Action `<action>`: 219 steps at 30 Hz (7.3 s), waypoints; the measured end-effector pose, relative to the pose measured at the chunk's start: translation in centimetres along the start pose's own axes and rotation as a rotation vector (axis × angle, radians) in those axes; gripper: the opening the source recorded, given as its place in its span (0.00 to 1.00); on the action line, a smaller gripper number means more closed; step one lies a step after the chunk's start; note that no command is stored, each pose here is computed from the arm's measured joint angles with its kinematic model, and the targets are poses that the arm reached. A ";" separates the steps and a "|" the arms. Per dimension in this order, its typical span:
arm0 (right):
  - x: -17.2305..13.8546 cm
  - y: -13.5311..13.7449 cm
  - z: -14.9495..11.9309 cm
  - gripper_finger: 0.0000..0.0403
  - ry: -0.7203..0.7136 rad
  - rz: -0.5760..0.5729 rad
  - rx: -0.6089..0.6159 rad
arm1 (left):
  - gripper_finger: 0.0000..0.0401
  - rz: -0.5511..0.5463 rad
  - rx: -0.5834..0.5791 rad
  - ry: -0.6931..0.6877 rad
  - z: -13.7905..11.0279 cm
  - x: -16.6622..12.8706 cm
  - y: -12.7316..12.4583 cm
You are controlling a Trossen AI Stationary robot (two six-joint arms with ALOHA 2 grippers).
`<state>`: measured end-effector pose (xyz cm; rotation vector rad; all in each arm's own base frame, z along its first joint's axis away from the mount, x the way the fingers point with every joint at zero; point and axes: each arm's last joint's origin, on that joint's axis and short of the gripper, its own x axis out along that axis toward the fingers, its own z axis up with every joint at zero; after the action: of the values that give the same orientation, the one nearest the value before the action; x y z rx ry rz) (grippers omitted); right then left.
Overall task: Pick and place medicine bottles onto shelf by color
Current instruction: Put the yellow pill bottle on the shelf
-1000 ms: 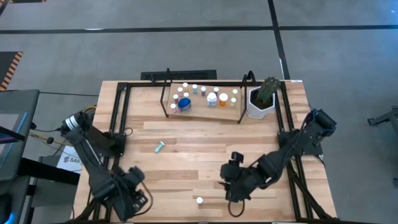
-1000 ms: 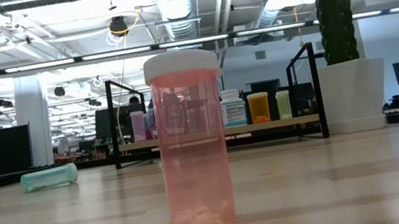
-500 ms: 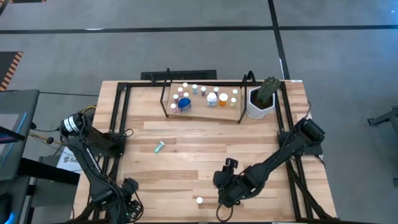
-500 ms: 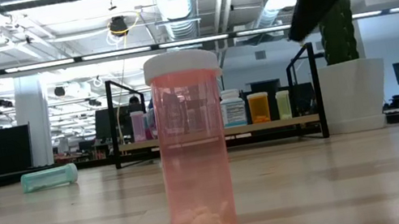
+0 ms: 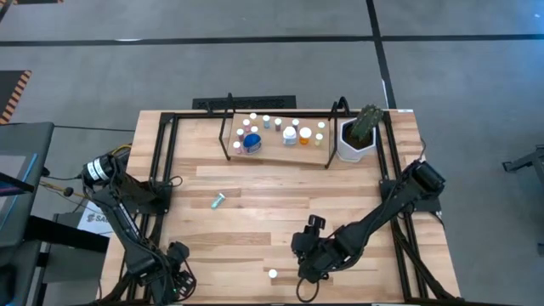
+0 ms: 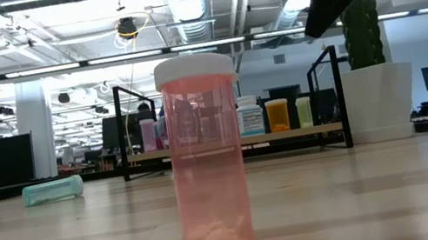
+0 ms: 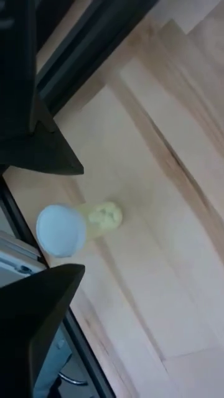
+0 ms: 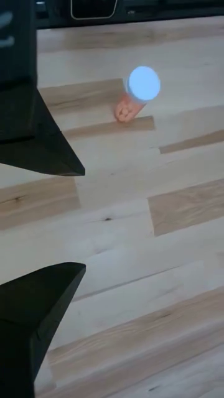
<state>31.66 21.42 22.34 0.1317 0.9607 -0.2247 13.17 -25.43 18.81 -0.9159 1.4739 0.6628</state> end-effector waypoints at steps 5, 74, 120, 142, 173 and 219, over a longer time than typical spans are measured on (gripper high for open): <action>0.0 -0.1 0.1 0.65 -0.001 -0.002 -0.004 | 0.42 0.001 0.000 0.006 0.0 0.0 0.0; -3.7 -14.7 -1.6 0.65 -0.176 -0.135 0.133 | 0.26 -0.051 0.458 -0.250 34.8 -9.2 -3.1; -3.0 -17.0 0.0 0.65 -0.191 -0.181 0.113 | 0.53 0.271 0.517 -0.163 38.0 -8.0 -1.8; 4.5 -20.6 6.6 0.65 -0.447 0.027 -0.113 | 0.53 0.205 0.205 -0.348 22.7 -15.1 1.9; 15.2 -22.1 11.2 0.65 -0.433 -0.014 -0.028 | 0.53 0.092 0.023 -0.676 16.1 -14.2 2.4; 17.8 -21.8 10.1 0.29 -0.434 0.023 0.063 | 0.53 0.100 0.035 -0.684 16.1 -14.2 2.5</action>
<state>44.13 -4.16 13.12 0.1447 0.5208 -0.2496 19.29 -8.37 30.65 -0.5086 0.9143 0.9109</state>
